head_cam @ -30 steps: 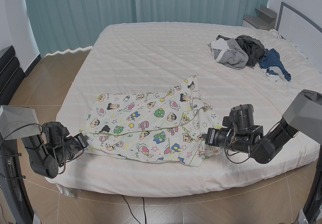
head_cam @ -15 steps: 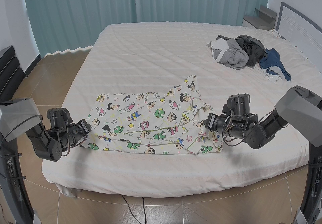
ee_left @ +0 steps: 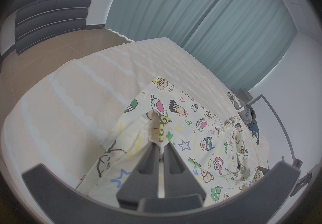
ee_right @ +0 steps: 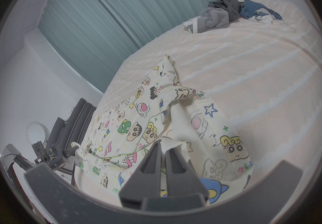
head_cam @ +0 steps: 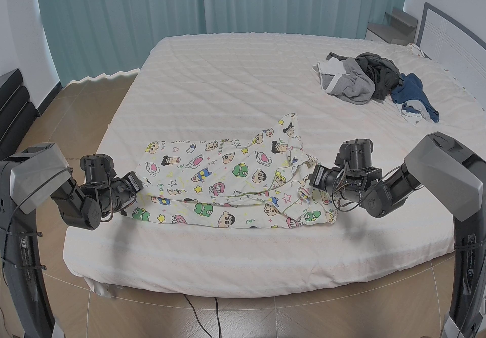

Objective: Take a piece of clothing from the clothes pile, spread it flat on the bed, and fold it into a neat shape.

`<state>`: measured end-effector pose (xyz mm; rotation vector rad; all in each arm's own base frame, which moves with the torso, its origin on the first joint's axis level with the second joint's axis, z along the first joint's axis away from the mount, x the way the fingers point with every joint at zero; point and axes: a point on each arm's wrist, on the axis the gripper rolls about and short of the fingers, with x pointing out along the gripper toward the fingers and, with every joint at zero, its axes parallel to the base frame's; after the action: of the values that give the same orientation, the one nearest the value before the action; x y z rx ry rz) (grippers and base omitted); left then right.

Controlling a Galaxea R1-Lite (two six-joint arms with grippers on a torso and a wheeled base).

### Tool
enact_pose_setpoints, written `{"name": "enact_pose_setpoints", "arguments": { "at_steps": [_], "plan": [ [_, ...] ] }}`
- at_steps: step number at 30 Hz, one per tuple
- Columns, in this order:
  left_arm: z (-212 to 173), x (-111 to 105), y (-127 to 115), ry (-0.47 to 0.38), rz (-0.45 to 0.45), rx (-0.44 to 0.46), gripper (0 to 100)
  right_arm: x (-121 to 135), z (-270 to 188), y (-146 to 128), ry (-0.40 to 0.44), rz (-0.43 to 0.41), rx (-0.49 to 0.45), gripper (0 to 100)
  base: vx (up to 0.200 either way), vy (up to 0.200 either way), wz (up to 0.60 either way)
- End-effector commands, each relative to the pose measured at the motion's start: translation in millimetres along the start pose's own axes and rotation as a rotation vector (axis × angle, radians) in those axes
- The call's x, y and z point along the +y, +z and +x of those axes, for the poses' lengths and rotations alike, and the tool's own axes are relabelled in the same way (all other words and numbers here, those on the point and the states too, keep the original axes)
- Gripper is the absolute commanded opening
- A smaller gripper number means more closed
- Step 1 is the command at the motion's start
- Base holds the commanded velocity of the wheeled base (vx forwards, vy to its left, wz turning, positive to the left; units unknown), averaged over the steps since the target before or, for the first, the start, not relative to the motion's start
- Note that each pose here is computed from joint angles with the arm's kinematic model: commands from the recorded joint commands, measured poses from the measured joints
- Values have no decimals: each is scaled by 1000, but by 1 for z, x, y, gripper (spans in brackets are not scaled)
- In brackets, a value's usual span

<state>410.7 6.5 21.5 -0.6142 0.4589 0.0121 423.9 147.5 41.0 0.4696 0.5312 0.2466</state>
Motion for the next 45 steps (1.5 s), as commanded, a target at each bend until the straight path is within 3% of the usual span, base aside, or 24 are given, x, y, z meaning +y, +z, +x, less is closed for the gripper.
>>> {"name": "enact_pose_setpoints", "arguments": {
  "at_steps": [1, 21, 22, 38, 45],
  "plan": [
    [11, 6, -5, 14, -5, 18, 0, -6, 5, -1, -19, 5, 0, 0, 0, 0, 0],
    [21, 7, -3, 8, -4, 7, 0, -20, 14, -1, -63, 16, -12, 0, 0, 0, 0],
    [21, 7, -4, 9, -4, 8, 100, -20, 14, -1, -62, 15, -14, 100, 0, 0, 0],
    [4, 2, 6, 66, 6, -55, 100, -18, 9, 6, -99, 9, -59, 100, 0, 0, 0],
    [-42, -10, 15, 55, 3, -62, 100, 3, -32, 33, -61, 10, -120, 100, 0, 0, 0]
  ]
}}
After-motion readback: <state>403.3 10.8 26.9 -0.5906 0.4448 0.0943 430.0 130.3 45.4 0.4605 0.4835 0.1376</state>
